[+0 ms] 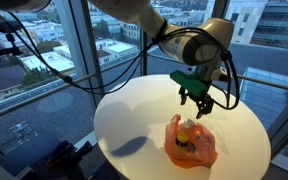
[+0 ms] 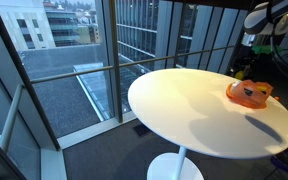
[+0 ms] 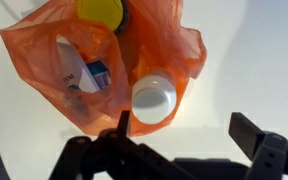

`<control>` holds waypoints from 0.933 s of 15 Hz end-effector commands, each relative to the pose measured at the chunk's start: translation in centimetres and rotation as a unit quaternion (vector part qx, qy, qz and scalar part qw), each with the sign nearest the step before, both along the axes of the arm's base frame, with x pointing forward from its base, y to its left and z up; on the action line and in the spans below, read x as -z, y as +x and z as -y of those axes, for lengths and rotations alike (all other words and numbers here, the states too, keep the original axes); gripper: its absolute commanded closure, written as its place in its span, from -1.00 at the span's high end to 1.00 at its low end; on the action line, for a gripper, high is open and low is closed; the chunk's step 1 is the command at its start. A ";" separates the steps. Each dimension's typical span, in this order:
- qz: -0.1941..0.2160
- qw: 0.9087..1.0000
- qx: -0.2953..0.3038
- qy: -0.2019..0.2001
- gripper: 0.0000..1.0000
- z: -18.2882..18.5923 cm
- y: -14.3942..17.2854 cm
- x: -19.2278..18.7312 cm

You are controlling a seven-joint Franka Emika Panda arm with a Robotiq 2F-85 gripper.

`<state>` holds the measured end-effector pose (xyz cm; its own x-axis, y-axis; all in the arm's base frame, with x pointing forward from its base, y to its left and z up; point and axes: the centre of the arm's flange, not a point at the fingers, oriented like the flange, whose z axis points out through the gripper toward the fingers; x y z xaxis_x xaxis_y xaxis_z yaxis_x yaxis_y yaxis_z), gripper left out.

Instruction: Put the white bottle in the orange plastic bag

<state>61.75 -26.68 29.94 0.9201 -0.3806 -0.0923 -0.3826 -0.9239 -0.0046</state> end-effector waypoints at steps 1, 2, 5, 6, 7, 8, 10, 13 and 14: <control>-0.002 1.000 -0.015 0.009 1.00 -1.0 0.0 -3.2; -0.008 1.000 -0.016 0.009 1.00 -1.4 0.0 -3.8; -0.024 0.999 -0.029 0.013 1.00 -2.8 -0.2 -5.6; -0.027 0.999 -0.036 0.013 1.00 -3.3 -0.3 -6.2; -0.030 0.999 -0.042 0.011 1.00 -3.8 -0.6 -6.8; -0.031 0.998 -0.048 0.006 1.00 -4.3 -0.9 -7.4; -0.031 0.998 -0.063 -0.007 1.00 -5.3 -1.6 -8.8; -0.033 0.996 -0.085 -0.021 1.00 -6.6 -2.7 -10.9; -0.031 0.995 -0.095 -0.020 1.00 -7.0 -3.2 -11.7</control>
<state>61.00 -20.98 39.25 0.9557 -0.2597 -0.1386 -0.2556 -0.9657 0.0466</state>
